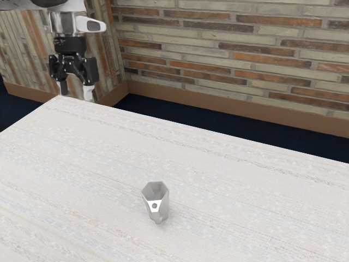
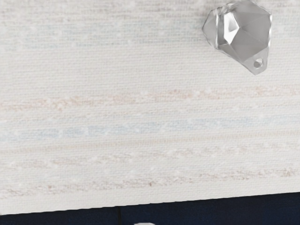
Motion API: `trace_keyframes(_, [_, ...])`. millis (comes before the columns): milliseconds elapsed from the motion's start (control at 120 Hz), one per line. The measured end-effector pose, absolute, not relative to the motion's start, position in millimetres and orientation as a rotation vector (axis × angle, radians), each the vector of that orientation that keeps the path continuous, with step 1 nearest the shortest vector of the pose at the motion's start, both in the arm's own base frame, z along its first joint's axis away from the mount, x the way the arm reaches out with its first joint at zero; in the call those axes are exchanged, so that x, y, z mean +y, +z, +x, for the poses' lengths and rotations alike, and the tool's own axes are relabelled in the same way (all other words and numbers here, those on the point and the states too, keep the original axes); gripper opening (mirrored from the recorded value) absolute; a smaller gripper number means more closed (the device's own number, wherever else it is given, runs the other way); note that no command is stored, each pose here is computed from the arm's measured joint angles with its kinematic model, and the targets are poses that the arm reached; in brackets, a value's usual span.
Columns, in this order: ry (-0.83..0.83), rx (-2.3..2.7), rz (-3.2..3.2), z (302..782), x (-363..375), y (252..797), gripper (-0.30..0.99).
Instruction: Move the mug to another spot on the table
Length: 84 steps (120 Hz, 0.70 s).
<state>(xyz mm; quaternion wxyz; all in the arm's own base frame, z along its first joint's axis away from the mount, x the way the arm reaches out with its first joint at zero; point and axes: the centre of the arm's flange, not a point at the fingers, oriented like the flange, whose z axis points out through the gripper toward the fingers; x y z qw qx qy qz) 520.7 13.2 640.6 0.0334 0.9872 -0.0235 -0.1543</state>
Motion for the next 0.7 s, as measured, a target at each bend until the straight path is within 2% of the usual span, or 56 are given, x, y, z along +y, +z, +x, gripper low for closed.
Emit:
trace_keyframes(125, [-0.216,-0.027,3.077,544,39,641,0.68])
trace_keyframes(233, [-0.089,-0.018,3.091,541,43,645,0.68])
trace_keyframes(317, [-0.06,-0.01,3.092,520,32,641,0.68])
trace_keyframes(400, [-0.068,-0.101,3.091,499,-19,629,0.68])
trace_keyframes(533, [-0.109,-0.102,3.102,468,-63,586,0.67])
trace_keyframes(700, [-0.145,-0.04,3.113,458,-101,532,0.67])
